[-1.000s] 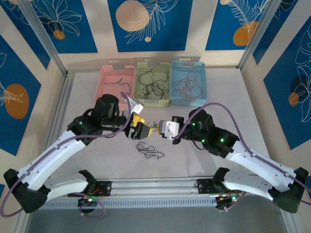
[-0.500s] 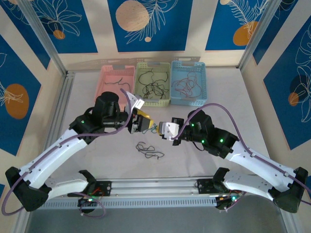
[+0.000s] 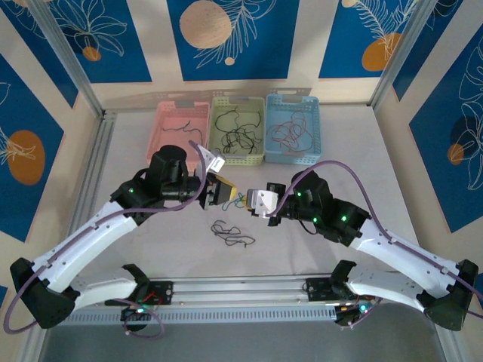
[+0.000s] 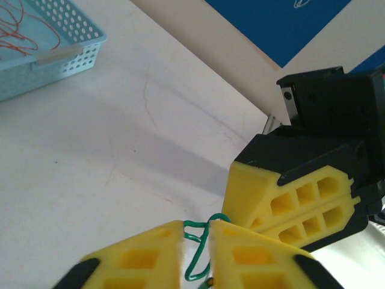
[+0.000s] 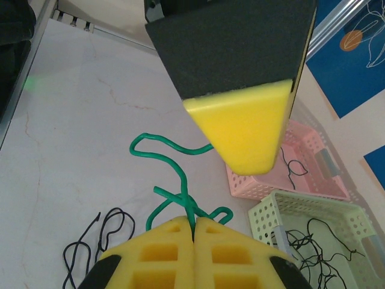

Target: Untangle the cables

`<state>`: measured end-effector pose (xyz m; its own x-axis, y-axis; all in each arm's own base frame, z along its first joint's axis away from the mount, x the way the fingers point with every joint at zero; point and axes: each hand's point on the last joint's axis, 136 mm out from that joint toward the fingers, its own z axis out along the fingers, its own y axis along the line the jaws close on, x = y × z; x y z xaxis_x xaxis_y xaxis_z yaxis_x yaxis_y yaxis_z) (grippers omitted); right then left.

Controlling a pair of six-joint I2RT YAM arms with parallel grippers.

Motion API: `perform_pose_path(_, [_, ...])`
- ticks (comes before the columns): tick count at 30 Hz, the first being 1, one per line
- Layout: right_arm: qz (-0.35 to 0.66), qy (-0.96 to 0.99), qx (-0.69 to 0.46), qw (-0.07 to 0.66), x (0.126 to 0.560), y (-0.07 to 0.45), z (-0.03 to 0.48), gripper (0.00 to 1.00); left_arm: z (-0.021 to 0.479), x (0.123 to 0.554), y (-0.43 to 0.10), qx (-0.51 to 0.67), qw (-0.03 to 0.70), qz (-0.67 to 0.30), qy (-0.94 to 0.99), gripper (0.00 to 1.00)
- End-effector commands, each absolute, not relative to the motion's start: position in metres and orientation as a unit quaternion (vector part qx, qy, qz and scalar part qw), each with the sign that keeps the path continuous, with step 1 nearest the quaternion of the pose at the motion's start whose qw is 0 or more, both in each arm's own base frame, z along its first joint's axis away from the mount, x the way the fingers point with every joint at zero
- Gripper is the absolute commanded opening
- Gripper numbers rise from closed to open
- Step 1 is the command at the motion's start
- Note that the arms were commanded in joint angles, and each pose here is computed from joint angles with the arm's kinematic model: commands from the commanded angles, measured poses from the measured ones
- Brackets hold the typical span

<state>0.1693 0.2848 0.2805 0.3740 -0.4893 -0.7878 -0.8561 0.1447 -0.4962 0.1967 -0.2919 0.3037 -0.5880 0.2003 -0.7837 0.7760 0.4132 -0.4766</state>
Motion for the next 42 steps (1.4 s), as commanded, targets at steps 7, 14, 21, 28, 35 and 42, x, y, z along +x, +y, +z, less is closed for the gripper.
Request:
perform_pose_path(7, [0.167,0.535,-0.617,0.553,0.17,0.28,0.286,0.0,0.316,0.205,-0.277,0.282,0.372,-0.419,0.779,0.0])
perform_pose_path(14, [0.137,0.567,-0.584,0.565,0.188,0.269,0.287,0.0,0.346,0.21,-0.23,0.188,0.459,-0.38,0.781,0.0])
perform_pose_path(21, [0.176,0.601,-0.557,0.545,0.188,0.269,0.28,0.0,0.381,0.202,-0.191,0.096,0.531,-0.406,0.737,0.0])
perform_pose_path(28, [0.216,0.63,-0.523,0.532,0.189,0.268,0.277,0.0,0.384,0.203,-0.168,0.028,0.569,-0.424,0.704,0.0])
perform_pose_path(35, [0.238,0.64,-0.503,0.529,0.192,0.265,0.282,0.0,0.383,0.194,-0.196,0.078,0.53,-0.468,0.702,0.76])
perform_pose_path(42, [0.292,0.679,-0.432,0.517,0.202,0.255,0.298,0.0,0.36,0.184,-0.23,0.14,0.448,-0.497,0.73,0.87])
